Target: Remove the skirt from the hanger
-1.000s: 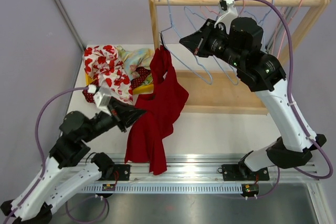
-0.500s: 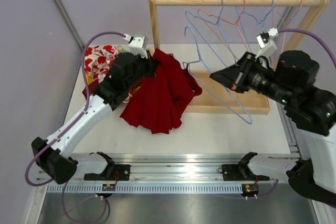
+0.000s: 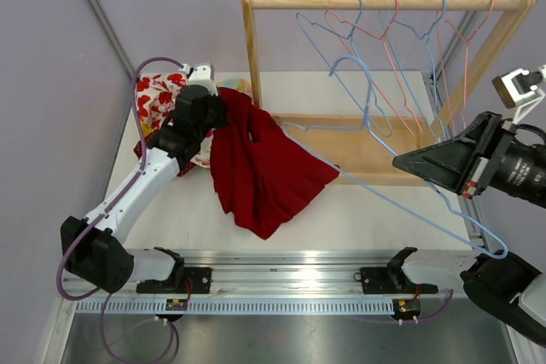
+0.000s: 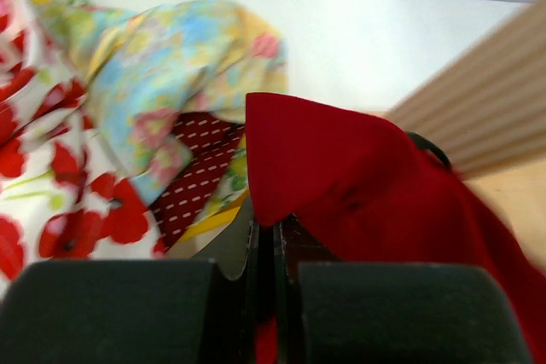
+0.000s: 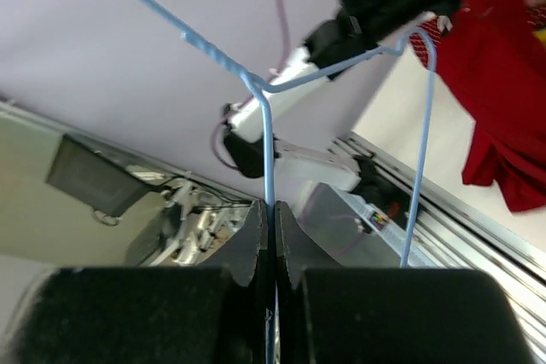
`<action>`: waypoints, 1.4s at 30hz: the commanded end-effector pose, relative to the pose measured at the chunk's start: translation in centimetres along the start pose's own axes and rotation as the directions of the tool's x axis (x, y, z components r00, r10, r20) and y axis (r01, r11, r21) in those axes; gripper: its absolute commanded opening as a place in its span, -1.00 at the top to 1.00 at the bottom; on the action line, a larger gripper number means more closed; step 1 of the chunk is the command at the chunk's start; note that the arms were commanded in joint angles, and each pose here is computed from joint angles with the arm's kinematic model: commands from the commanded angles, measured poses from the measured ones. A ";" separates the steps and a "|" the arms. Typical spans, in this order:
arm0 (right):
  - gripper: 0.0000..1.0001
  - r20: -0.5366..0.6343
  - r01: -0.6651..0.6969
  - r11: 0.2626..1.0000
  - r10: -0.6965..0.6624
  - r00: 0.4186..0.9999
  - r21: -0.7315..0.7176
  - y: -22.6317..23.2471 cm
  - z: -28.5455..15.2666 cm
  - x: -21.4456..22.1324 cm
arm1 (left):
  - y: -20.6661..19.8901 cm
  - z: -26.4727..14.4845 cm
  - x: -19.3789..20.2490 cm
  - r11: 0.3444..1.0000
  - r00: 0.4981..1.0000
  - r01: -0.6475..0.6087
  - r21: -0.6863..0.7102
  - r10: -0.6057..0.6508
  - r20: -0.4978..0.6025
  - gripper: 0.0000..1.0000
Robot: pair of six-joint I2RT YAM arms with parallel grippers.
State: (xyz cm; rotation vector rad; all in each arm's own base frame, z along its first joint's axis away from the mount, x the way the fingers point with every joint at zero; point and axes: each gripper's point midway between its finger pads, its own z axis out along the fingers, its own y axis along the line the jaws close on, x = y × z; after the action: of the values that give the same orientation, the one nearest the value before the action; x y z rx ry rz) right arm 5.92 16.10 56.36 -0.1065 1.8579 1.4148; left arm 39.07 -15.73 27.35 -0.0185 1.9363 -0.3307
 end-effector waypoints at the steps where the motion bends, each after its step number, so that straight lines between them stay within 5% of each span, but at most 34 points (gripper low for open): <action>1: 1.00 -0.053 -0.033 0.989 0.026 0.998 -0.144 3.7 -1.3 0.4 | 3.7 -0.5 -1.1 0.992 0.999 0.020 -0.122 -0.014 0.050 1.00; 8: 1.00 0.015 -0.009 0.997 0.010 1.000 -0.071 2.1 -1.7 -0.1 | 11.3 -2.2 -1.1 0.941 0.990 0.127 -0.313 -0.100 0.102 1.00; 18: 1.00 0.147 0.073 0.980 -0.101 0.984 0.184 -4.4 3.8 -3.8 | 5.0 -8.0 -8.3 0.994 0.960 0.099 -0.043 -0.084 0.266 1.00; 22: 1.00 0.157 0.145 0.957 -0.188 0.970 0.250 -5.5 7.4 -6.4 | 3.7 -11.0 -15.0 0.996 0.933 0.045 -0.083 -0.012 0.361 1.00; 25: 1.00 0.179 0.217 0.942 -0.267 0.947 0.257 -5.5 10.1 -8.5 | 3.5 -10.9 -17.6 0.993 0.942 -0.016 -0.116 0.054 0.332 1.00; 32: 1.00 0.253 0.270 0.909 -0.355 0.900 0.317 -7.2 14.1 -11.9 | 3.1 -14.0 -30.5 0.987 0.844 0.002 -0.160 0.084 0.529 1.00; 38: 1.00 0.262 0.249 0.899 -0.353 0.898 0.359 -9.4 15.8 -12.5 | 7.7 -9.6 -35.7 0.988 0.789 0.103 -0.119 -0.009 0.614 1.00; 42: 1.00 0.292 0.234 0.895 -0.355 0.888 0.379 -10.1 15.8 -13.6 | 12.2 -0.9 -30.6 0.974 0.879 0.155 -0.164 -0.061 0.472 1.00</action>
State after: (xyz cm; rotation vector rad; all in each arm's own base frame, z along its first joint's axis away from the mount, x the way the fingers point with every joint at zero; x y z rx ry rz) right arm 27.94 22.10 52.28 -0.0112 1.8104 0.8357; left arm 47.01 2.19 57.45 -0.3093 1.3920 -0.0976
